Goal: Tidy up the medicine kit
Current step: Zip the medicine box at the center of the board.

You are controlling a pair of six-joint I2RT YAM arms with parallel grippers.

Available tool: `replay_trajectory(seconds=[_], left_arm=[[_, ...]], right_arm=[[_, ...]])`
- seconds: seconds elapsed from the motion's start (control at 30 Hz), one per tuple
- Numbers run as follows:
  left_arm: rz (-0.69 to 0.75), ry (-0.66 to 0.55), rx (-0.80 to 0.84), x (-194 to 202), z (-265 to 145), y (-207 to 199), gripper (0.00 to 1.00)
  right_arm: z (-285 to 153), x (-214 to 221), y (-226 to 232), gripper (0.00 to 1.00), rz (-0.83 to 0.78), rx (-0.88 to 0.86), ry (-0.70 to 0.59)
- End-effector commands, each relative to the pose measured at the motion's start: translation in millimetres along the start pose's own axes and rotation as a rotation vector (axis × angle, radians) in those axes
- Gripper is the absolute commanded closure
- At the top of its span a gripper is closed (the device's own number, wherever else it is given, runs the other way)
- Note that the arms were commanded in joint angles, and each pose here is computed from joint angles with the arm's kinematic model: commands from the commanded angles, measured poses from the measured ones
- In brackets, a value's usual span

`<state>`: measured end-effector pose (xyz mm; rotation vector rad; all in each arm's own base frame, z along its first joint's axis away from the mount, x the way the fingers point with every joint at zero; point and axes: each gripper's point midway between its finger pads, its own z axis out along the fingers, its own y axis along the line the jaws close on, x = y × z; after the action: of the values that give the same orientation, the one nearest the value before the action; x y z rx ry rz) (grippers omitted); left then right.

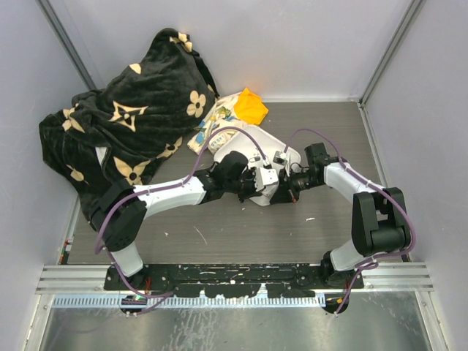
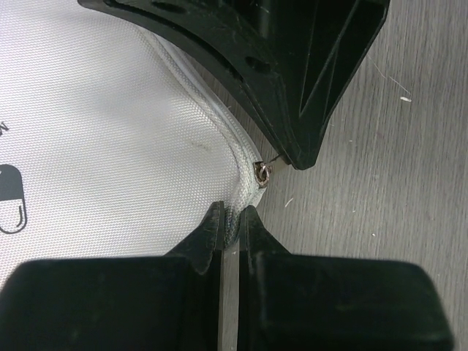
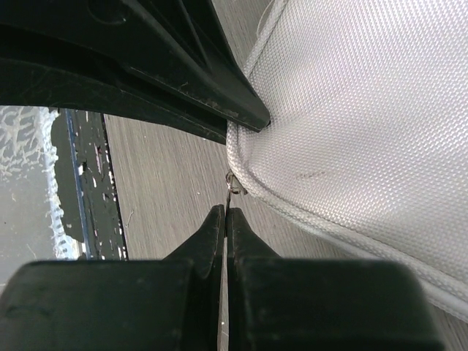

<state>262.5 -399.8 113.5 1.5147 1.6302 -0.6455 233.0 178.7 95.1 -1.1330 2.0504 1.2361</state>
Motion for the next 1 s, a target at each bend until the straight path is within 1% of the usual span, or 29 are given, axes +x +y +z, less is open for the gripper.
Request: replay_trajectory(seconds=[0.0,0.13,0.27,0.4,0.53,0.57,0.7,0.83,0.87,0.97], left_arm=[[-0.052,-0.03,-0.078,1,14,10,1.0],[-0.086,-0.031,-0.142,2,16,13,1.0],[-0.121,-0.036,-0.168,3,16,14,1.0],[-0.125,-0.067,-0.13,0,15,6,1.0],[-0.08,-0.06,-0.087,2,13,2,0.99],[-0.069,-0.06,-0.071,1,10,2,0.94],[-0.017,-0.049,-0.003,-2,-7,5,0.56],[0.055,-0.043,0.035,-3,-35,16,0.27],[0.094,-0.042,0.039,-3,-43,20,0.2],[0.191,0.004,0.041,6,-65,36,0.14]], right_arm=[[11,-48,61,0.99,-0.032,-0.26,-0.151],[23,-54,67,0.99,-0.044,-0.268,-0.156],[29,-58,69,0.99,-0.041,-0.283,-0.165],[30,-63,67,0.99,-0.038,-0.288,-0.175],[25,-60,53,0.99,-0.034,-0.221,-0.178],[20,-59,48,0.99,-0.033,-0.198,-0.184],[-4,-54,27,0.99,-0.056,-0.094,-0.177],[-22,-44,18,0.99,-0.043,-0.071,-0.154],[-25,-40,18,0.99,-0.059,-0.07,-0.144],[-32,-33,16,0.99,-0.066,-0.076,-0.112]])
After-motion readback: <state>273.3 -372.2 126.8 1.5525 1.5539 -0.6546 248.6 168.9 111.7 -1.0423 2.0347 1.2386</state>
